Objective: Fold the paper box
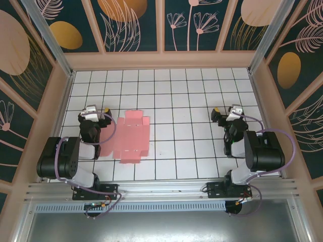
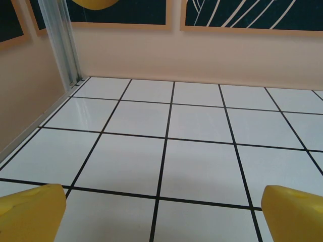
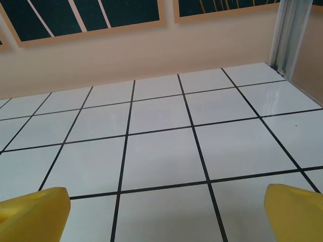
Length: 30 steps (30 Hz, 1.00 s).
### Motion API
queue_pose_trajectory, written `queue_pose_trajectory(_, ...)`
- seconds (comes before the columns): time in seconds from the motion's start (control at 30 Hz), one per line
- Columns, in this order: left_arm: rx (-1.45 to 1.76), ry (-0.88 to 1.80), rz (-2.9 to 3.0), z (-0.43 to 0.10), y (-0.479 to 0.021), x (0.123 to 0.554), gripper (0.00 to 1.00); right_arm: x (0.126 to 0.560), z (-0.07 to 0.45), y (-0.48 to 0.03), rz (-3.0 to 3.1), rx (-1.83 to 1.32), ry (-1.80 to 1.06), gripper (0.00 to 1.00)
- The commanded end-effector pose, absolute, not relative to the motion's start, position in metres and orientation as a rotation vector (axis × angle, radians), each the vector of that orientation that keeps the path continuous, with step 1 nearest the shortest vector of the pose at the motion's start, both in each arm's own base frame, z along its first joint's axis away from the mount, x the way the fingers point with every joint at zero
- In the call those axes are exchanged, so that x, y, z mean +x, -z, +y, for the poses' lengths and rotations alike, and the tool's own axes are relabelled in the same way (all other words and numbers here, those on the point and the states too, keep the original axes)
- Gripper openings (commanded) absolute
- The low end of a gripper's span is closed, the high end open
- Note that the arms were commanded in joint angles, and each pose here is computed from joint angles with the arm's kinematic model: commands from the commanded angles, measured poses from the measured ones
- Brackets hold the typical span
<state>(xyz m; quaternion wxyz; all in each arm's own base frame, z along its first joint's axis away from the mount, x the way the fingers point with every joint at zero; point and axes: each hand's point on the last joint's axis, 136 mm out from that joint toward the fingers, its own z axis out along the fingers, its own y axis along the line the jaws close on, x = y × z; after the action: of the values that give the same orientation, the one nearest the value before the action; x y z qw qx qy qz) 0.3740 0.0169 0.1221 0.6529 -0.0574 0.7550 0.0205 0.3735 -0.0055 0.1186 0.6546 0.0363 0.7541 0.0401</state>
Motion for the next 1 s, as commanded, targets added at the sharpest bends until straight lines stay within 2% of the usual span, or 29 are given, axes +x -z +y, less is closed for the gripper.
queue_pose_trajectory(0.0, -0.144, -0.033, 1.665, 0.018, -0.135, 0.378, 0.99, 0.376, -0.009, -0.125, 1.683, 0.099, -0.087, 0.99)
queue_pose_trajectory(0.77, -0.144, -0.032, 1.661, 0.018, -0.136, 0.377, 0.99, 0.375, -0.008, -0.125, 1.681, 0.092, -0.1, 0.99)
queue_pose_trajectory(0.97, -0.155, -0.038, 1.655, 0.02, -0.15, 0.374, 0.99, 0.366, -0.008, -0.14, 1.631, 0.093, -0.096, 0.99)
